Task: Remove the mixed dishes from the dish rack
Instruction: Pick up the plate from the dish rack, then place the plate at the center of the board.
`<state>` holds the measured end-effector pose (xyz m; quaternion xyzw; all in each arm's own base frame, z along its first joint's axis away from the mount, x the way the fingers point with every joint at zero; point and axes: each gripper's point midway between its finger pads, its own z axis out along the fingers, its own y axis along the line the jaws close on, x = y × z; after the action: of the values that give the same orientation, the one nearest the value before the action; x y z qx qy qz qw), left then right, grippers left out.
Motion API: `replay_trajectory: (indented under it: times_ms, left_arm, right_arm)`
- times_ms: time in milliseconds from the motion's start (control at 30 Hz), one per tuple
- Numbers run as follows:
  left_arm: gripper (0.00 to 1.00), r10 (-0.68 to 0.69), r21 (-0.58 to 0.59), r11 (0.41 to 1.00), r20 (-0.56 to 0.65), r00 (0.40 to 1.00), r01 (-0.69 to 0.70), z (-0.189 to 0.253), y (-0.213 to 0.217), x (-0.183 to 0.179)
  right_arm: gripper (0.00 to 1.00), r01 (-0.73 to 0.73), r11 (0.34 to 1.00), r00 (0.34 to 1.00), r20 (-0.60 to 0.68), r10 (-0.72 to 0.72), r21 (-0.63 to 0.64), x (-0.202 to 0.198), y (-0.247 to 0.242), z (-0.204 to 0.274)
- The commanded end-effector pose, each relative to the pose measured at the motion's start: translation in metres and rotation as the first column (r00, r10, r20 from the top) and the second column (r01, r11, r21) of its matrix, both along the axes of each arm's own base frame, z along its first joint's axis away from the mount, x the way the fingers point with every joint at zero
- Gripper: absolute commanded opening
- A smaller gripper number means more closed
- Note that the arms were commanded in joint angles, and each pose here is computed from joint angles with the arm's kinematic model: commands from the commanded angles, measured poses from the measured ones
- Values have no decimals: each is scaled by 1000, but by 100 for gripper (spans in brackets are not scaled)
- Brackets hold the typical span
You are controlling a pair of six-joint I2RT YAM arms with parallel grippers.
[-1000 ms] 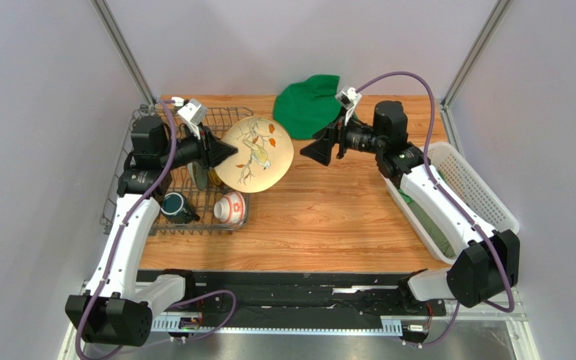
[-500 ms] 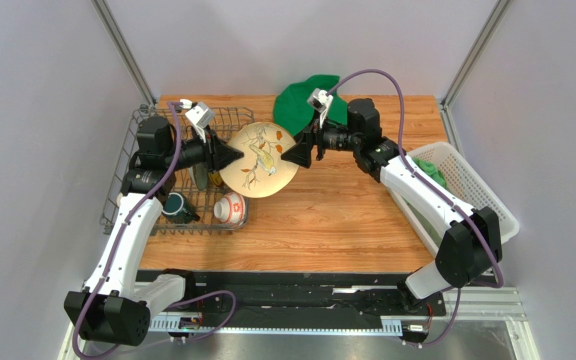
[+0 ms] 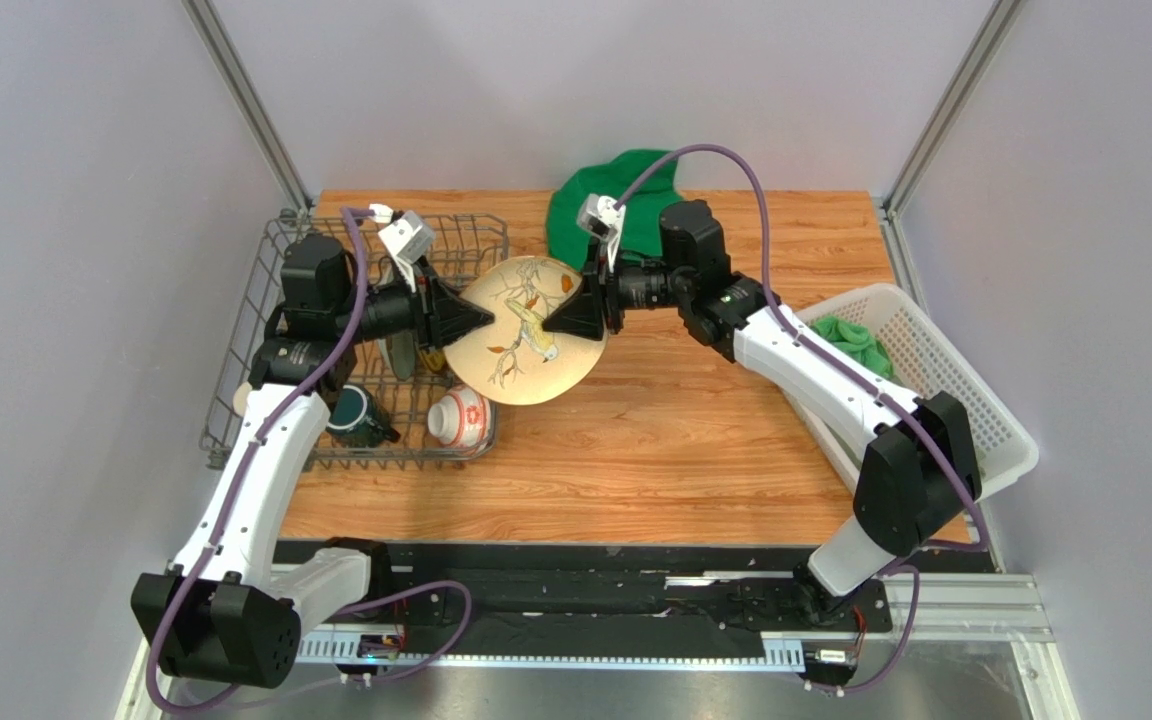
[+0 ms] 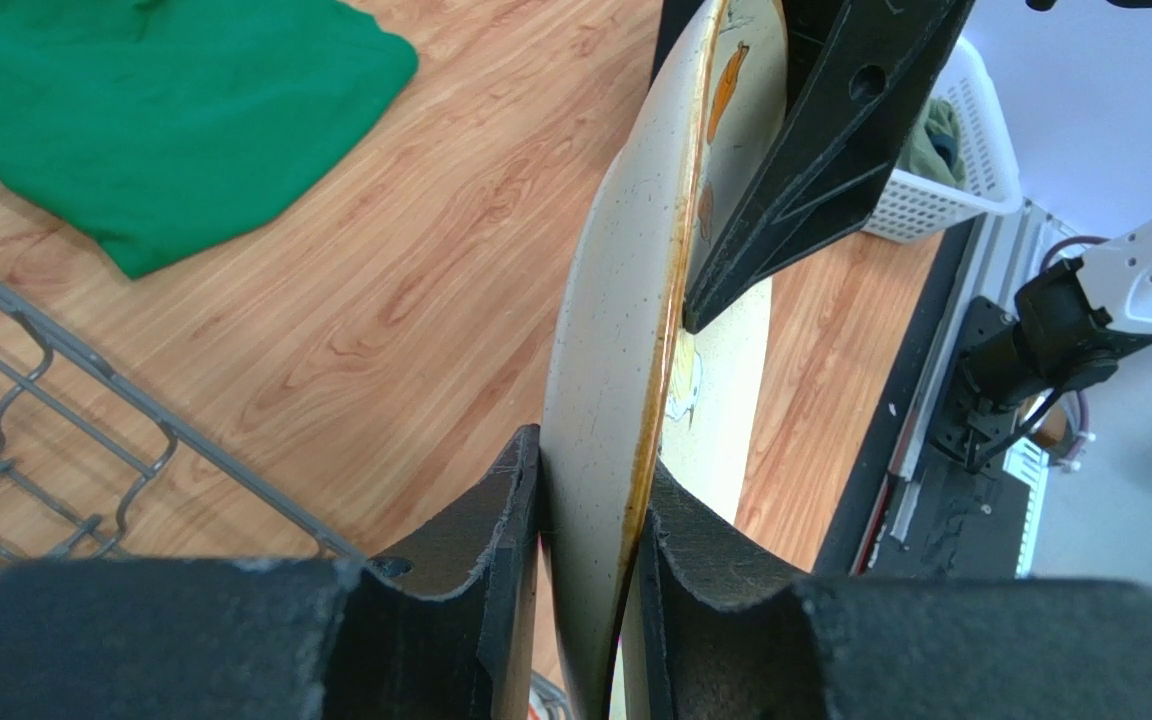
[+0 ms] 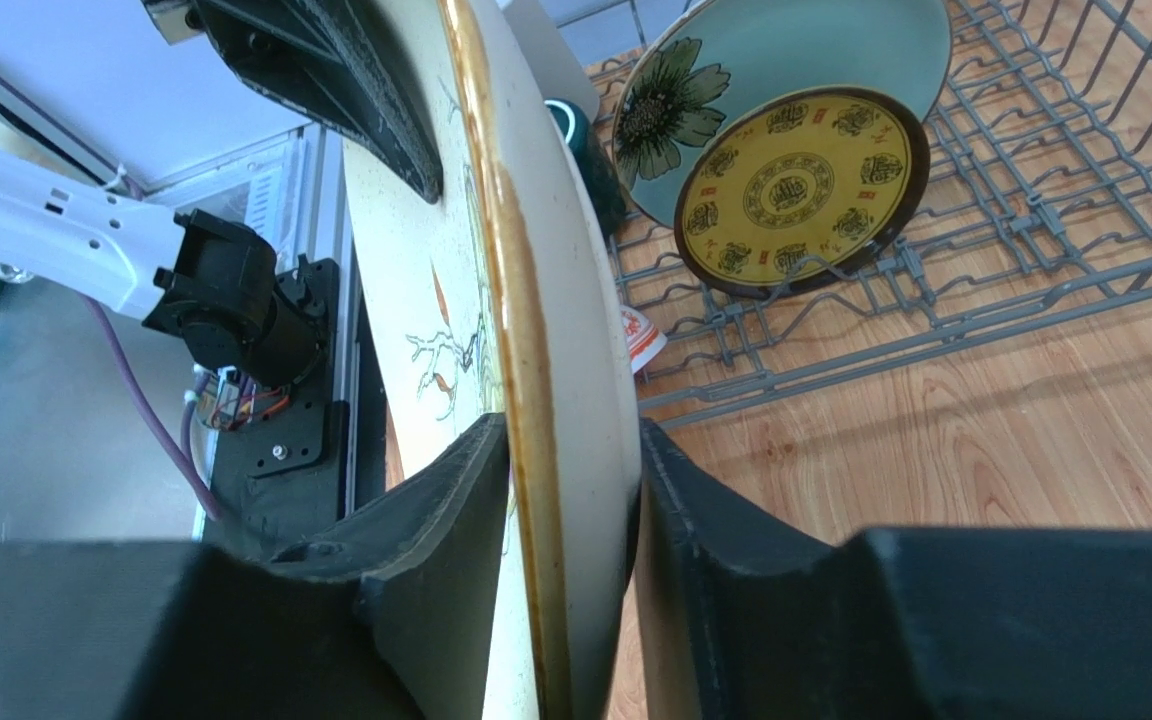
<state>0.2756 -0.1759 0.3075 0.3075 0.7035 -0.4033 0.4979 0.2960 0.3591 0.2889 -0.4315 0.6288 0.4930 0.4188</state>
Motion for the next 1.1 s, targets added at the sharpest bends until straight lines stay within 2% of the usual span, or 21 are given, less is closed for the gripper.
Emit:
replay_trajectory:
  times_ms: [0, 233, 333, 400, 433, 500, 533, 633, 833, 1067]
  left_arm:
    - [0, -42, -16, 999, 172, 984, 46, 36, -4, -2]
    - [0, 0, -4, 1000, 188, 982, 1, 36, 0, 4]
    - [10, 18, 4, 1000, 202, 979, -19, 35, 2, 5]
    - [18, 30, 9, 999, 207, 978, -32, 34, 4, 7]
    - [28, 36, 8, 999, 209, 977, -38, 36, 4, 7]
    - [39, 63, 12, 998, 215, 975, -67, 37, 7, 10]
    - [50, 72, 15, 997, 221, 973, -78, 39, 8, 11]
    - [64, 102, 21, 994, 243, 965, -110, 44, 12, 13]
    - [77, 122, 14, 991, 278, 953, -131, 55, 15, 10]
    - [78, 167, 31, 982, 314, 935, -186, 58, 23, 8]
  right_arm:
    - [35, -51, 999, 994, 99, 49, 15, 0, 3, 13]
    - [6, -41, 999, 992, 121, 41, -1, 3, 0, 10]
    - [0, -34, 999, 992, 122, 34, 5, 6, -4, 13]
    - [0, -25, 1000, 994, 107, 24, 11, 8, -8, 15]
    - [0, -29, 1000, 995, 100, 27, 13, 8, -9, 16]
    - [0, -9, 1000, 996, 87, 7, 20, 13, -16, 18]
    - [0, -5, 1000, 997, 83, 3, 22, 14, -17, 18]
    - [0, 28, 999, 997, 67, -30, 24, 21, -26, 16]
    - [0, 126, 992, 992, -28, -126, 25, 41, -48, 10]
    - [0, 273, 962, 941, -206, -268, -5, 92, -92, -11]
